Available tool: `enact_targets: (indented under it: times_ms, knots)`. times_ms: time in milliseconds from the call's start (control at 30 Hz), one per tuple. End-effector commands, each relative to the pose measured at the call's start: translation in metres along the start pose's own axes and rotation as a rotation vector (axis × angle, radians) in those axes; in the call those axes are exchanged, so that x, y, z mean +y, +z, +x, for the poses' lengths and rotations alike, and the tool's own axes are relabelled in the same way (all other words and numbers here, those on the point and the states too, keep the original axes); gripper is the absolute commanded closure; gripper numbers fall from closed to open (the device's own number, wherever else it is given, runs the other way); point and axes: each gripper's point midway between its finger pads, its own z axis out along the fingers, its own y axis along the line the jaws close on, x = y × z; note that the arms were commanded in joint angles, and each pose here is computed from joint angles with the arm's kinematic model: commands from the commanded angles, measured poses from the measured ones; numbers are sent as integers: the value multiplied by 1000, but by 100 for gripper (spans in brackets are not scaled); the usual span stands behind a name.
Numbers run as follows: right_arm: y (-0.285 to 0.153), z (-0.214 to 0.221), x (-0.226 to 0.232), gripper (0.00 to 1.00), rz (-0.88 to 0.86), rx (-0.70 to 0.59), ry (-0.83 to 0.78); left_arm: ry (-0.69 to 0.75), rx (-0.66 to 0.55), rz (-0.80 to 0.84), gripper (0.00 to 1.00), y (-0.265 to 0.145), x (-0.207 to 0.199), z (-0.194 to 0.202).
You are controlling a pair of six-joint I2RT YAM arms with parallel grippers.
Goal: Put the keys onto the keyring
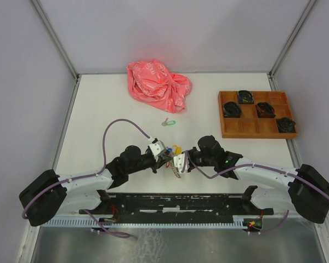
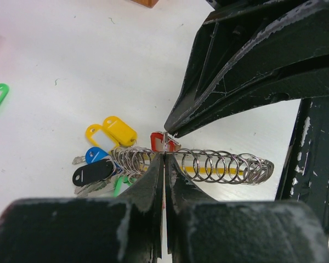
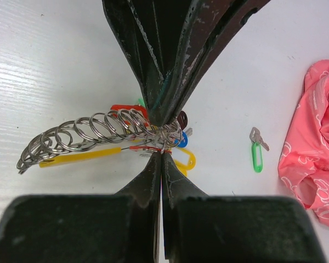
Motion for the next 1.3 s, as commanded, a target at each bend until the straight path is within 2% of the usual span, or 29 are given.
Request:
enact_targets:
  times_ms: [0, 300, 400, 567, 800, 1067, 1267]
  knots:
    - [-6, -5, -10, 99, 37, -8, 23, -21, -153, -38, 97, 0, 6, -39]
    - [-9, -13, -19, 99, 14, 9, -36, -38, -114, -45, 83, 3, 7, -30]
    - [-8, -12, -19, 99, -3, 19, -51, -34, -109, -61, 74, 1, 10, -30]
    - [-8, -11, -22, 99, -20, 39, -84, -12, -99, -104, 70, -2, 18, -29]
    - [-9, -15, -30, 99, -33, 48, -115, 33, -91, -97, 57, -1, 18, -34]
    - [-8, -17, -33, 99, -51, 46, -139, 48, -90, -21, 55, 9, 8, -35]
    - [-7, -17, -30, 99, -77, 39, -153, 62, -90, 10, 55, 14, 15, -32]
